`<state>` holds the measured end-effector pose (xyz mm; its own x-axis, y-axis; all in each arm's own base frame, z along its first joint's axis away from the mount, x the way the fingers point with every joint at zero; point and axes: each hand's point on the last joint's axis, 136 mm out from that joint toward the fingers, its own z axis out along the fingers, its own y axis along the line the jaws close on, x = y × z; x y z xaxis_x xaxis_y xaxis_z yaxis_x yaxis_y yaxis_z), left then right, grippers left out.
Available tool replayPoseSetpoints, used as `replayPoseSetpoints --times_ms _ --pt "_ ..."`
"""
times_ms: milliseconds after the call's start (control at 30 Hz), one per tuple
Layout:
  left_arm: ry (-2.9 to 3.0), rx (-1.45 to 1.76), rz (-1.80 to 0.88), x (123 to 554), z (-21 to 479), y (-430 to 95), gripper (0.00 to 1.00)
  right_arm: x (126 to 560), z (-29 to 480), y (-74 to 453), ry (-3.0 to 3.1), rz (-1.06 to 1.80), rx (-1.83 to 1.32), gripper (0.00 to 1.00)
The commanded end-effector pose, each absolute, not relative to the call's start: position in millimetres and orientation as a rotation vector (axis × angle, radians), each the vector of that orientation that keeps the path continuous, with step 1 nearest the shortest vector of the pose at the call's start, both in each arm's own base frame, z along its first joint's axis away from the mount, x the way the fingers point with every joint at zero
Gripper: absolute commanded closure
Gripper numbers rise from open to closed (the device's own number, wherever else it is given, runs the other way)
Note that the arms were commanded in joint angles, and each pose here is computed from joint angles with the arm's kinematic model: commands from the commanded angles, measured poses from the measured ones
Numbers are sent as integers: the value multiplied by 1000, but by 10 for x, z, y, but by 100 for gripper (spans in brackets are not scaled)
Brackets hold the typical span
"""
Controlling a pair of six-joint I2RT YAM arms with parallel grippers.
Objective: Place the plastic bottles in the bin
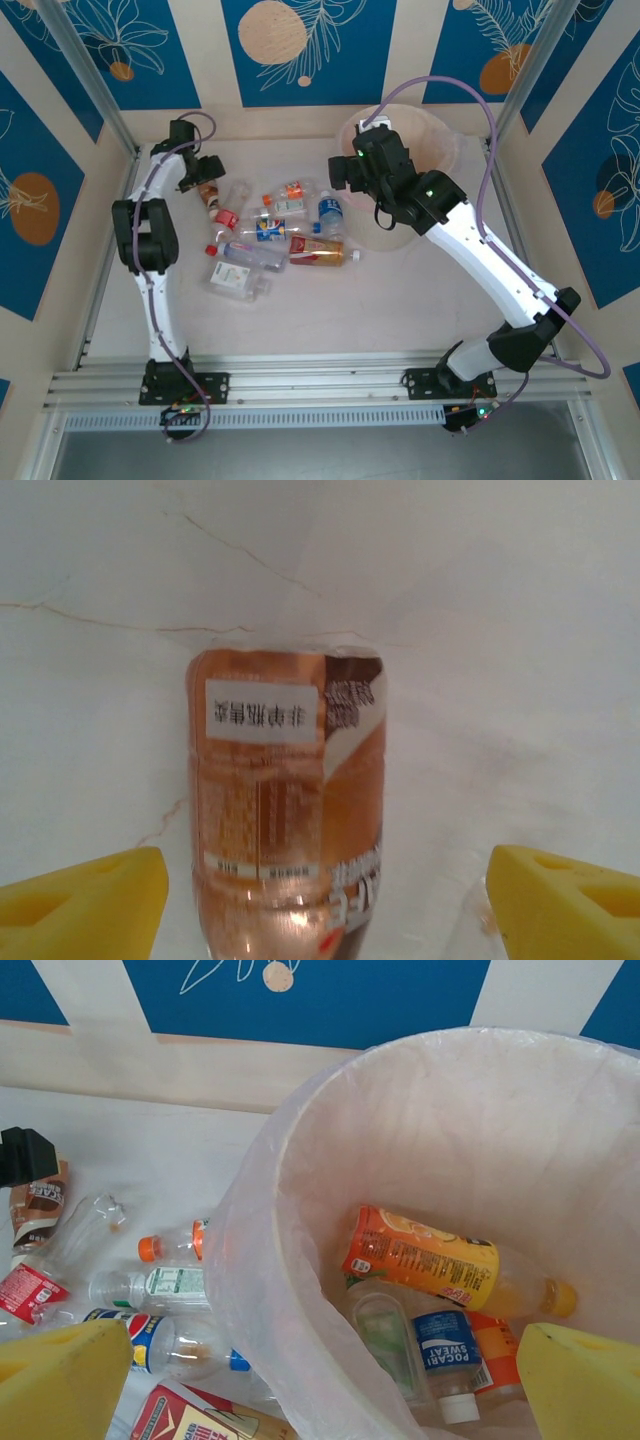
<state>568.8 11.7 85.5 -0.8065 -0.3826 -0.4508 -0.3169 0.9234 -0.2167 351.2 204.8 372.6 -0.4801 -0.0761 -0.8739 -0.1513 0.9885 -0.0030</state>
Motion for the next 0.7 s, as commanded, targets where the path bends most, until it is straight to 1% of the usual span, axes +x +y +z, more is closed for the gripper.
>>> replayPoseSetpoints --times_ms 0,267,433,567,600,667 --pt "2613 -573 -153 5696 742 260 18 3489 3813 1979 2041 82 -109 1" --pt "2670 -616 -115 5730 445 317 22 3480 3805 1979 2038 79 -101 1" --pt "2695 -625 -117 5720 292 310 28 3483 3790 1984 2040 70 -111 1" --pt "2700 -637 -120 5719 233 330 38 3475 3807 1967 2034 68 -108 1" --pt "2696 -637 -122 5724 252 332 43 3474 3808 1965 2032 66 -109 1" --pt "2680 -636 -124 5744 324 354 47 3475 3798 1961 2032 62 -111 1"
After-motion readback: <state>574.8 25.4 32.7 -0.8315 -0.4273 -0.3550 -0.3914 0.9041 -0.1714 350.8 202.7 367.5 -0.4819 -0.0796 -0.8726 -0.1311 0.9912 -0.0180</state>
